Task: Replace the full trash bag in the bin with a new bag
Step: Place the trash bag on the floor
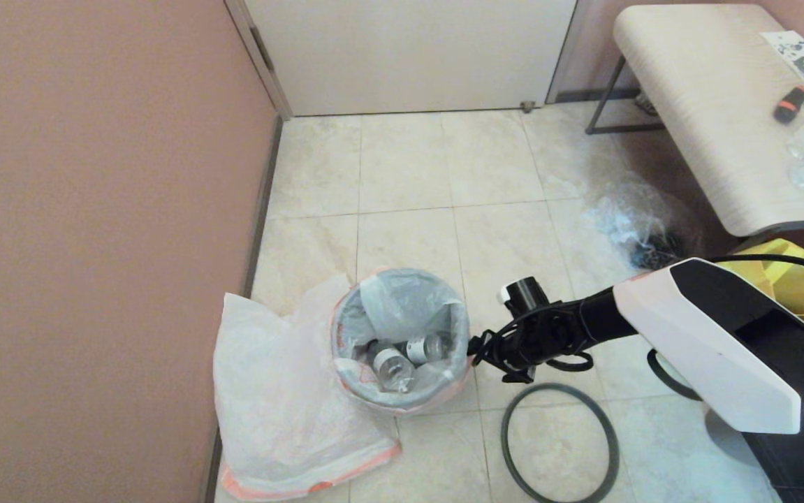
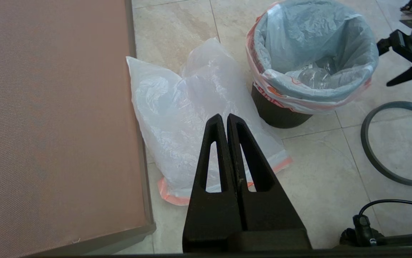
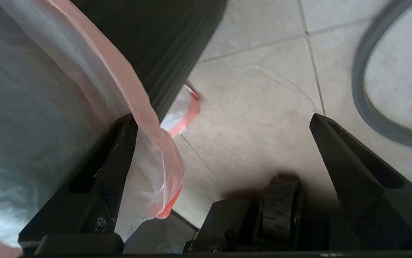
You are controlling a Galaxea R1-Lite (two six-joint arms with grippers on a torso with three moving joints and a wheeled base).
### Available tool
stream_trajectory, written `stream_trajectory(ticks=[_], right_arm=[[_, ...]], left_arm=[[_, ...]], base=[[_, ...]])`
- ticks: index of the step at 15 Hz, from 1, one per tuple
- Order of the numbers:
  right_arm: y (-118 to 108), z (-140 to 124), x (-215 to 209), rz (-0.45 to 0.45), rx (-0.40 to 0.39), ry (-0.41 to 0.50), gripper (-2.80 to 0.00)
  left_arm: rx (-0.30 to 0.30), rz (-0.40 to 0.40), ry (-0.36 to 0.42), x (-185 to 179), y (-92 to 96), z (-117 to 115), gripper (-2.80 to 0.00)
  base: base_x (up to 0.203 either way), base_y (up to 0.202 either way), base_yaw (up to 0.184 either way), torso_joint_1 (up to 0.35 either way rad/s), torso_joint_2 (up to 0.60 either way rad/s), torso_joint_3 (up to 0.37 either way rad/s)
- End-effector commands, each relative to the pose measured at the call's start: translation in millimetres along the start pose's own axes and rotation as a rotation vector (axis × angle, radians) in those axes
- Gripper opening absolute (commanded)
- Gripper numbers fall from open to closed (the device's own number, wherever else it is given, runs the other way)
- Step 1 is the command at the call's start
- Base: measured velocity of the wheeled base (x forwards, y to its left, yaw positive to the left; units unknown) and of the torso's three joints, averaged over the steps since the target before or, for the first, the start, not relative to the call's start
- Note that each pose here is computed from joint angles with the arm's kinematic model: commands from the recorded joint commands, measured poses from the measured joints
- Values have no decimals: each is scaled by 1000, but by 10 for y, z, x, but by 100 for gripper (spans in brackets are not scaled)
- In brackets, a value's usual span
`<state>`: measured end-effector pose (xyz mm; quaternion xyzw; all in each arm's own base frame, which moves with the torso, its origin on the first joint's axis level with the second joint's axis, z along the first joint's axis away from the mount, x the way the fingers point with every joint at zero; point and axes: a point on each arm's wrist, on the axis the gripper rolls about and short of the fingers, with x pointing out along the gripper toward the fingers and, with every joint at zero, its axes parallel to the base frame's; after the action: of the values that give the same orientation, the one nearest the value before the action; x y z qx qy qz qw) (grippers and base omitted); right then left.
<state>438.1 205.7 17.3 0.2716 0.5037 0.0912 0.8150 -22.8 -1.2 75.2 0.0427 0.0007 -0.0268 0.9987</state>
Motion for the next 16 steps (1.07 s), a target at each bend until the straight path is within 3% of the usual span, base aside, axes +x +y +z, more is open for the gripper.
stream_trajectory(ticks=[1, 6, 10, 14, 16], right_arm=[[9, 17, 76, 5, -11, -3, 0], [27, 46, 137, 6, -19, -22, 0], [-17, 8, 226, -67, -67, -65, 0], [-7, 26, 252, -74, -74, -79, 0], [-10, 13, 336, -142, -93, -127, 0]], left_arm=[[0, 0, -1, 0, 0, 0, -280], [0, 0, -1, 0, 0, 0, -280], [0, 0, -1, 0, 0, 0, -280], [0, 0, -1, 0, 0, 0, -280], [0, 0, -1, 0, 0, 0, -280]], base=[[0, 0, 0, 0, 0, 0], [0, 0, 0, 0, 0, 0], [0, 0, 0, 0, 0, 0], [0, 0, 0, 0, 0, 0], [0, 0, 0, 0, 0, 0]])
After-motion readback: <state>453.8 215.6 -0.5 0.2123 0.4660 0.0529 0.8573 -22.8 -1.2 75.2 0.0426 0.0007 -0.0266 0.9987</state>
